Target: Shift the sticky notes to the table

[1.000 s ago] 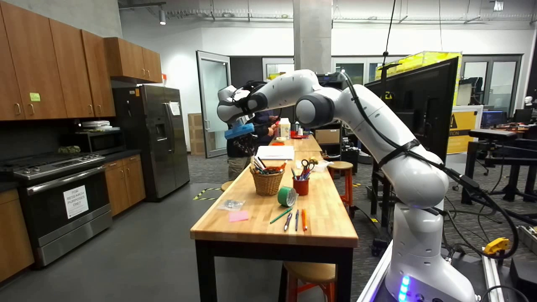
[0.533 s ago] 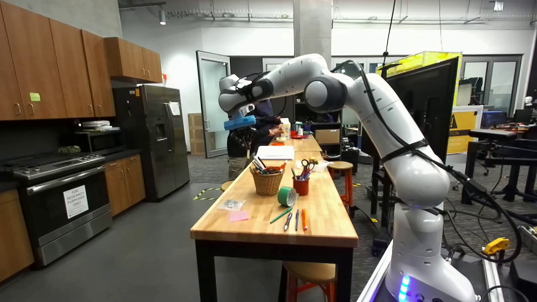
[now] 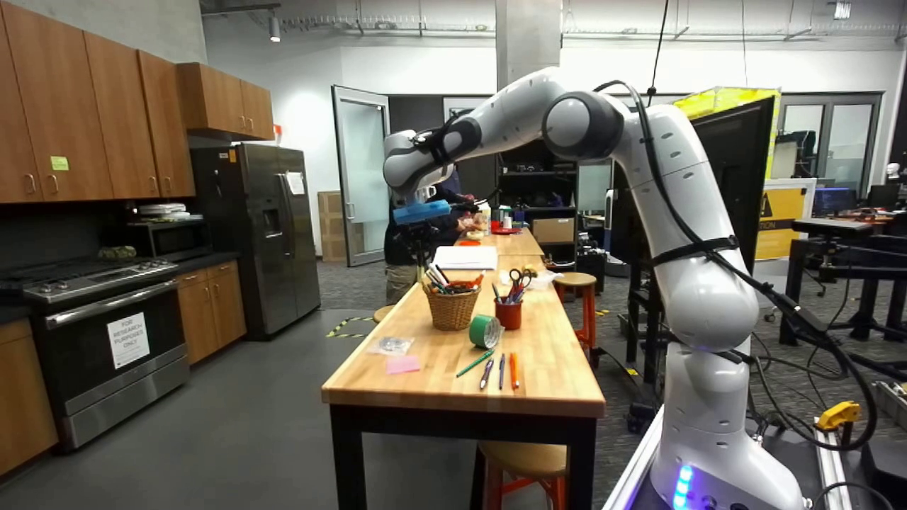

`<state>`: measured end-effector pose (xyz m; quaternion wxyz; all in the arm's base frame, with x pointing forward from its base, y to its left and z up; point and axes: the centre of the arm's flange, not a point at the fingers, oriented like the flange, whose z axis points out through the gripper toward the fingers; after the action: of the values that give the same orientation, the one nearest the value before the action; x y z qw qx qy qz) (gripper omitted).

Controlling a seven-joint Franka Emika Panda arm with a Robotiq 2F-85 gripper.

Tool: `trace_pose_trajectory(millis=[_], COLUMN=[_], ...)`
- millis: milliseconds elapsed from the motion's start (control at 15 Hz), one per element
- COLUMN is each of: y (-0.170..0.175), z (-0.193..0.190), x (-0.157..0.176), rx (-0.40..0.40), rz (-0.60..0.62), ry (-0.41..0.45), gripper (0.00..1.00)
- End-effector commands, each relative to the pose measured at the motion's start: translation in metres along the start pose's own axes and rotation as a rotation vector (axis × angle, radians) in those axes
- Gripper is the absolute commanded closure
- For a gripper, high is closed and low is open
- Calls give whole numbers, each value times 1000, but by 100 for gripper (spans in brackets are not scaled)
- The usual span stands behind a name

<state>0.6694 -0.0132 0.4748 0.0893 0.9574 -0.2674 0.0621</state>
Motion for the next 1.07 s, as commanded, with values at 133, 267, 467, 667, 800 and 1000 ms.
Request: trace_pose_trajectory(millis=[133,267,467,667,800,1000], y=[36,42,49,53,52,49], z=[31,40,46,47,47,48], x=[-32,-40,-56,-78,-95,-118], rx=[69,81,91,92,81,79], rz=[-245,-319,-421,-527,-585,-662], ry=[-58,-79,-100,-120,-127,-140], gripper=[98,98,98,98,98,98])
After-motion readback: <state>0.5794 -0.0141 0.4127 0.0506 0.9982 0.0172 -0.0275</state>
